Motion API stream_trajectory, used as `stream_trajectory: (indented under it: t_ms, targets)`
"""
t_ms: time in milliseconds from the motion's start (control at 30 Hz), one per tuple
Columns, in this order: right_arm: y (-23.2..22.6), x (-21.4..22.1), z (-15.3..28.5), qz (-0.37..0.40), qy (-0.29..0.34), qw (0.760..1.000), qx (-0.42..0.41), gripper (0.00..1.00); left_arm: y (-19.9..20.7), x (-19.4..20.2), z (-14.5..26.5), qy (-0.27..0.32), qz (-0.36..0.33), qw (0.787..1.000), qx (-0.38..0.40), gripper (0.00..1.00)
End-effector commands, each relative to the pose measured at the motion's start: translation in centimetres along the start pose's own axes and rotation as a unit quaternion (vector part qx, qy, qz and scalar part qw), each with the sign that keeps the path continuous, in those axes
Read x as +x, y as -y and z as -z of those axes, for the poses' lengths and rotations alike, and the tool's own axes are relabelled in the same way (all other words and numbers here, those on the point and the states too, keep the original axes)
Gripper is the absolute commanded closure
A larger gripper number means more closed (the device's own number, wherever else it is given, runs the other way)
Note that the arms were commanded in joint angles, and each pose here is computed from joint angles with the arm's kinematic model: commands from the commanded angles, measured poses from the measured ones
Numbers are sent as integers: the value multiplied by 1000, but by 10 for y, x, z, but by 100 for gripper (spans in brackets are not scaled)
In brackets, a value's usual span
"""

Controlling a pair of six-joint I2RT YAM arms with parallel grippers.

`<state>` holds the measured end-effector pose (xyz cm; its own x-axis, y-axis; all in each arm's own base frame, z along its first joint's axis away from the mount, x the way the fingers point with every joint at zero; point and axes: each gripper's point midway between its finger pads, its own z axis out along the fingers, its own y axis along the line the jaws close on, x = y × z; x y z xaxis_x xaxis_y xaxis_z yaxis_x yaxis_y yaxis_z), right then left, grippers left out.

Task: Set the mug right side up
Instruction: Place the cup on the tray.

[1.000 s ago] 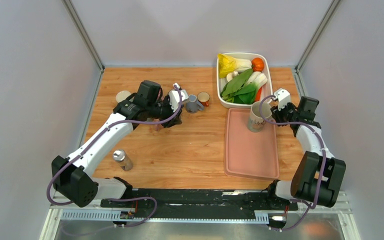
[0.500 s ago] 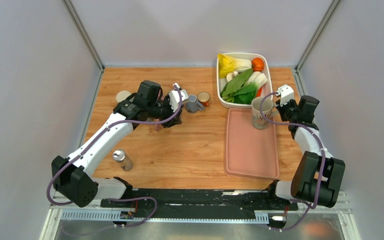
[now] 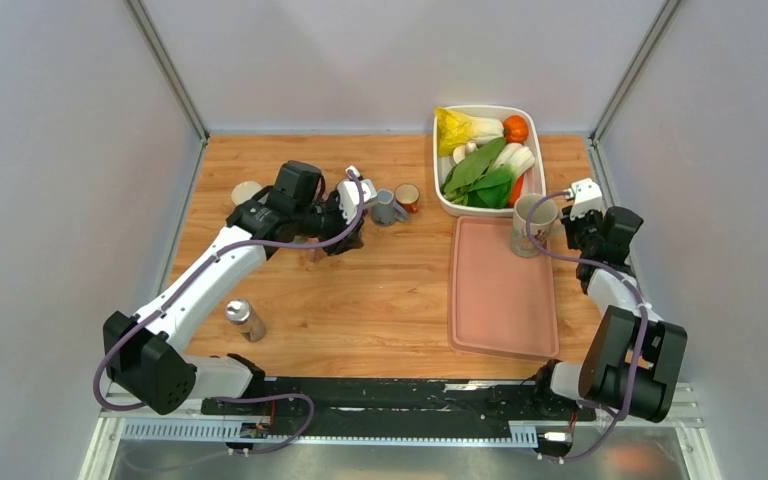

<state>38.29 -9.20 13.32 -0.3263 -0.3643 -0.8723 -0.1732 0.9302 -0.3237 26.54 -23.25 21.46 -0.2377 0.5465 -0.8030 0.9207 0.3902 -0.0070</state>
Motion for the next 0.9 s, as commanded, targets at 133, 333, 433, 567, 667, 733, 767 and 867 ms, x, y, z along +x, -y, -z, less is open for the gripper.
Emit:
stream_trajectory:
  t_ms: [133, 333, 433, 567, 667, 733, 767, 867]
  targets:
    - [33, -31, 13, 11, 83, 992, 92, 100, 3, -4, 7, 9, -14, 1000, -2, 63]
    - [39, -34, 13, 15, 103, 988, 115, 100, 3, 2, 8, -4, -14, 1000, -3, 64]
    - [41, -34, 11, 11, 107, 987, 116, 100, 2, 2, 9, -6, -16, 1000, -5, 64]
    - [42, -36, 7, 0, 112, 987, 116, 100, 2, 2, 9, -7, -16, 1000, -6, 64]
    - [43, -35, 4, -1, 111, 987, 117, 96, 1, 2, 9, -6, -16, 1000, -7, 64]
    - [44, -34, 3, -1, 110, 987, 117, 96, 2, 2, 8, -6, -16, 1000, -7, 64]
    - [44, -34, 3, -2, 109, 987, 117, 96, 1, 3, 8, -6, -16, 1000, -7, 64]
    - [43, -30, 3, -6, 97, 989, 114, 87, 2, 4, 8, -5, -16, 1000, -7, 64]
